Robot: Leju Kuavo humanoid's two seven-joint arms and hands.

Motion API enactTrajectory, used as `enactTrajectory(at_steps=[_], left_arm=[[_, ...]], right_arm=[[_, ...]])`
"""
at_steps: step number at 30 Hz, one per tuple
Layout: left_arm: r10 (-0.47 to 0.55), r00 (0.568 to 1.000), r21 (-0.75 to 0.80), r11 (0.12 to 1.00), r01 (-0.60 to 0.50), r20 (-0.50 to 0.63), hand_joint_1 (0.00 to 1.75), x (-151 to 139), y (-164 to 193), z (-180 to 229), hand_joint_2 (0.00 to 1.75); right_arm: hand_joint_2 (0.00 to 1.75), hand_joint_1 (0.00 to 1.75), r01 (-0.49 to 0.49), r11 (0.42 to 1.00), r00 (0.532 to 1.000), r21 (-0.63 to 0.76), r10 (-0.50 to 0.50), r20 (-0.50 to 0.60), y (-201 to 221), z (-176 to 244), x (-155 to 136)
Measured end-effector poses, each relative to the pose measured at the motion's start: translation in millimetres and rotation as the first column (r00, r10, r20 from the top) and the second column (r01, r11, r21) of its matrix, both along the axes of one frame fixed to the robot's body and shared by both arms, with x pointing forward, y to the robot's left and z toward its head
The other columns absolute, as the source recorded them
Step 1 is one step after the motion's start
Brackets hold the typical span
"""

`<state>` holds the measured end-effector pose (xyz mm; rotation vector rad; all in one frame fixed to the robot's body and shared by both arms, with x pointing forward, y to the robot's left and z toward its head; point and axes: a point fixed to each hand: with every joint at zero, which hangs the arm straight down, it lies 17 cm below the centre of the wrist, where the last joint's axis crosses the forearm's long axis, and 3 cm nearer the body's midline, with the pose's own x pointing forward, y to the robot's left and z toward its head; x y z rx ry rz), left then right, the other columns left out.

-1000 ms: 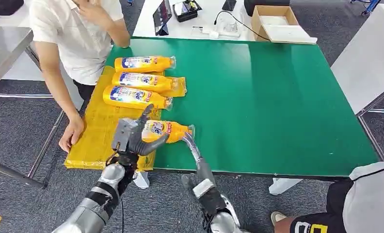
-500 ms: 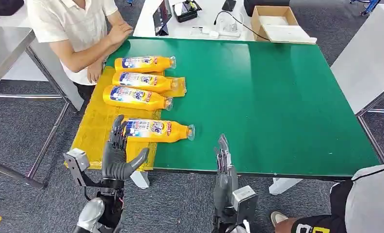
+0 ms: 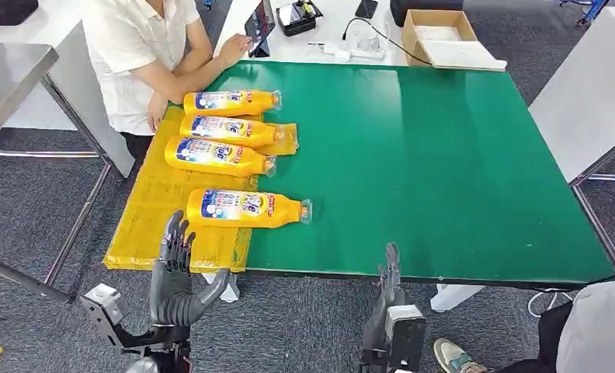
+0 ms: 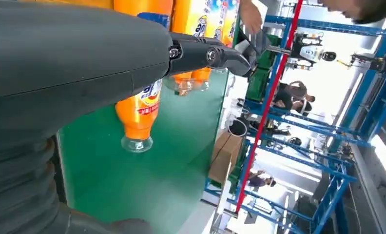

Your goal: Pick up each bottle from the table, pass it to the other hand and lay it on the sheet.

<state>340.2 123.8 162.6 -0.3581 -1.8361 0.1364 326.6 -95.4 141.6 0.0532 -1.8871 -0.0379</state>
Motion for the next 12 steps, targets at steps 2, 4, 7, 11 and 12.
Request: enactTrajectory(at_steps=[2,4,7,11,12], left_arm=[[0.0,1.0,-0.001,1.0,0.0,-0.002,0.0,-0.7,0.0,-0.6,1.75],[0.001,1.0,-0.001,1.0,-0.001,-0.003,0.0,-1.2,0.1,-1.1,1.75],[0.025,1.0,-0.008,1.0,-0.025,0.0,0.0,-0.6,2.5,0.4,1.75],[0.129,0.991,0.012,0.991,-0.13,0.015,0.0,5.9,15.2,5.5,1.75],[0.148,0.989,0.014,0.989,-0.148,0.016,0.0,7.4,17.4,6.0,1.75]], right_arm=[[0.0,0.0,0.004,1.0,1.0,0.004,-0.004,0.003,-1.6,2.0,-0.2],[0.0,0.0,0.018,1.0,1.0,0.003,-0.018,0.014,-4.7,4.8,-0.7],[1.75,0.0,0.088,0.996,0.994,0.001,-0.088,0.07,-19.4,18.9,-2.8],[1.75,0.0,0.146,0.989,0.983,0.022,-0.148,0.109,-36.8,33.1,-2.2],[1.75,0.0,0.153,0.988,0.982,0.015,-0.153,0.112,-37.8,33.1,-2.7]])
